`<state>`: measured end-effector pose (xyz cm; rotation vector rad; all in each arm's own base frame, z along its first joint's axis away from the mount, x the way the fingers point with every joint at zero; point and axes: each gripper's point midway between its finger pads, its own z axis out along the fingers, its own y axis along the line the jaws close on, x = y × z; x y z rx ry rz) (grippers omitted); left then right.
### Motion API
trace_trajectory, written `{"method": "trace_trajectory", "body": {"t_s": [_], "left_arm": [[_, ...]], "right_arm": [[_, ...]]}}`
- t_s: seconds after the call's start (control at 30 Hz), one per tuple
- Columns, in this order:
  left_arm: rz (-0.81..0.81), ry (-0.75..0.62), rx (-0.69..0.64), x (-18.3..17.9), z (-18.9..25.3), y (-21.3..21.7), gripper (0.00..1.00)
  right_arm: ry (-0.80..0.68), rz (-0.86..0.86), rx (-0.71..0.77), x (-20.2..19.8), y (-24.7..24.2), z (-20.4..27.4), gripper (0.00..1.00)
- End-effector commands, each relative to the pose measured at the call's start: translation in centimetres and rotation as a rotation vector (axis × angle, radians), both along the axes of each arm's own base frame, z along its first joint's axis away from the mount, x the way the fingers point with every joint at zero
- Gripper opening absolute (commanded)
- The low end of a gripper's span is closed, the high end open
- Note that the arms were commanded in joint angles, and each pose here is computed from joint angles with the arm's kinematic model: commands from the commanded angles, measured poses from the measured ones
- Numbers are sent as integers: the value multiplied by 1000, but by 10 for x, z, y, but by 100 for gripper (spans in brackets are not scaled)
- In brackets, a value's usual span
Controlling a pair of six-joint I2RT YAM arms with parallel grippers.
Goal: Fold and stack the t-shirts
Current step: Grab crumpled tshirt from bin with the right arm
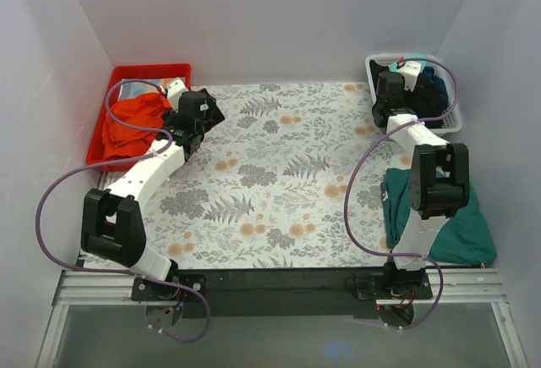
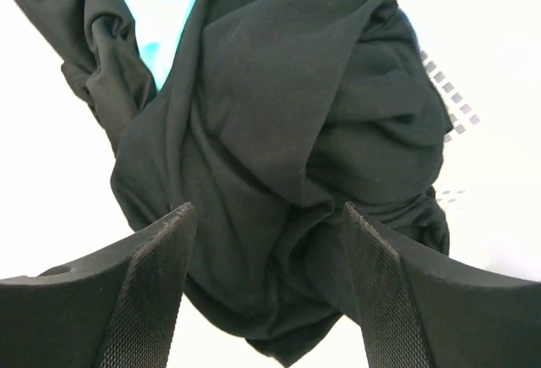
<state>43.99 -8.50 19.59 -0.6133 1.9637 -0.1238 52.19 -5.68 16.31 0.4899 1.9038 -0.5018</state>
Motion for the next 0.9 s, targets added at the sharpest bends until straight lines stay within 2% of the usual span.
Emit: {"method": "trace_trajectory", "body": {"t_s": [0.0,0.33,0.53,0.67,0.87], "left_arm": [[-26,-18,-11,2,5,-6,93],[-36,-51,-4,0,13,-5,94],[-31,-41,14,0,9,-3,94],[-35,-37,15,0,8,-3,94],[-47,-31,1,0,5,-7,94]], "right_arm": [[-59,-49,-38,4,-8,10,77],[-23,-87,-72,32,-21,-20,77],[-3,-77,-77,45,-24,-30,42],[5,-84,-81,42,-26,-30,2],[-52,-95,-82,32,-16,2,1]]}}
